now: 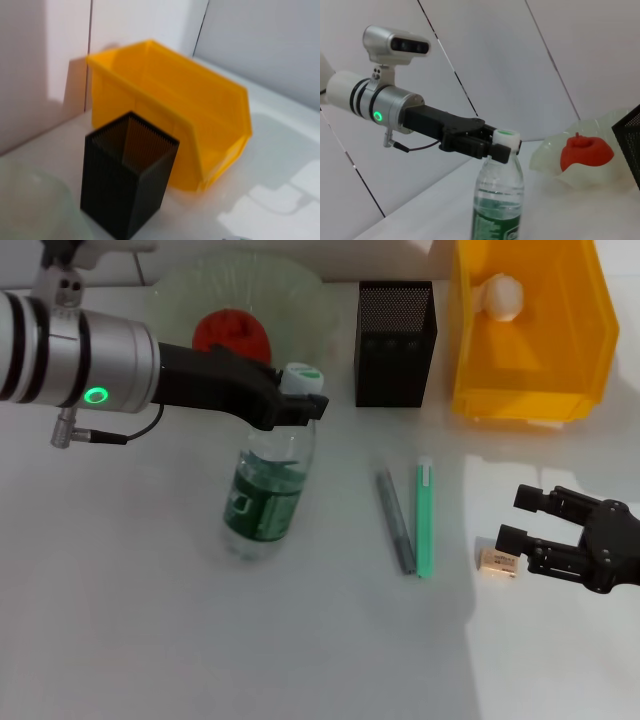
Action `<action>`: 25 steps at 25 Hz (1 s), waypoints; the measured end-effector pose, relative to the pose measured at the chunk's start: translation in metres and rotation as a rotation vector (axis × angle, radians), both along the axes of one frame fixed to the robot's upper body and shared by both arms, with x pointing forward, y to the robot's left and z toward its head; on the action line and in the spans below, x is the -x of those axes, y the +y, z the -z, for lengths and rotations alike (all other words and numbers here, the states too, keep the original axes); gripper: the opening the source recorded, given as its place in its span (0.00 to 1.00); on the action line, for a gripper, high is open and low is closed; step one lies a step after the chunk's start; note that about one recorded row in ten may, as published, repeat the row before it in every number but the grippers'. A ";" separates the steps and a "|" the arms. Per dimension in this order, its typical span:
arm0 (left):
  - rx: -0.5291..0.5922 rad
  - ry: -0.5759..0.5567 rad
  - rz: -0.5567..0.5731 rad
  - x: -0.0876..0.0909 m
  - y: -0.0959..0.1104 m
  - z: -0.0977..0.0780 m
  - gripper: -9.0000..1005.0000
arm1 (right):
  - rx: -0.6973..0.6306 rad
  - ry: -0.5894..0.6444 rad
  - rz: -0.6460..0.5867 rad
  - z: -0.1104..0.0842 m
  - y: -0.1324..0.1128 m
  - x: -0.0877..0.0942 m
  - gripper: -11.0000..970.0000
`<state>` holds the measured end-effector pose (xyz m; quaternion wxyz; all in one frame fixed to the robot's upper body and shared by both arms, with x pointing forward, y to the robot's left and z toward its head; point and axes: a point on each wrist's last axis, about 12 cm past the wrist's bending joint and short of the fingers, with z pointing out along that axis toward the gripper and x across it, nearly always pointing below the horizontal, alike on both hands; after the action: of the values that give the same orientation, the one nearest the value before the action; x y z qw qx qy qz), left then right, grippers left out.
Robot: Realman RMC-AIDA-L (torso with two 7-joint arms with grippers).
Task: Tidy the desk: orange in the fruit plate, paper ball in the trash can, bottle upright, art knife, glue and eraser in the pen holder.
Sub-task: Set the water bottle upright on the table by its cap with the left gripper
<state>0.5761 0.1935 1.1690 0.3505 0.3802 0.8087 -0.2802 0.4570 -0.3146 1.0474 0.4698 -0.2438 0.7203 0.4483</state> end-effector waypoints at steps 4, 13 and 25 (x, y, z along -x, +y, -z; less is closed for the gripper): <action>0.094 -0.054 0.016 0.006 0.012 0.003 0.44 | -0.001 -0.004 -0.006 -0.002 0.001 -0.003 0.84; 0.338 -0.218 0.020 0.021 0.037 0.017 0.44 | 0.002 -0.011 -0.009 -0.004 0.004 -0.010 0.84; 0.562 -0.572 -0.136 0.047 0.056 0.093 0.45 | -0.025 0.010 -0.016 0.001 0.016 -0.013 0.84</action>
<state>0.5290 0.2492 1.0756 0.6694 0.2780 0.5938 -0.3492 0.4703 -0.2987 1.0462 0.4655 -0.2415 0.7149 0.4625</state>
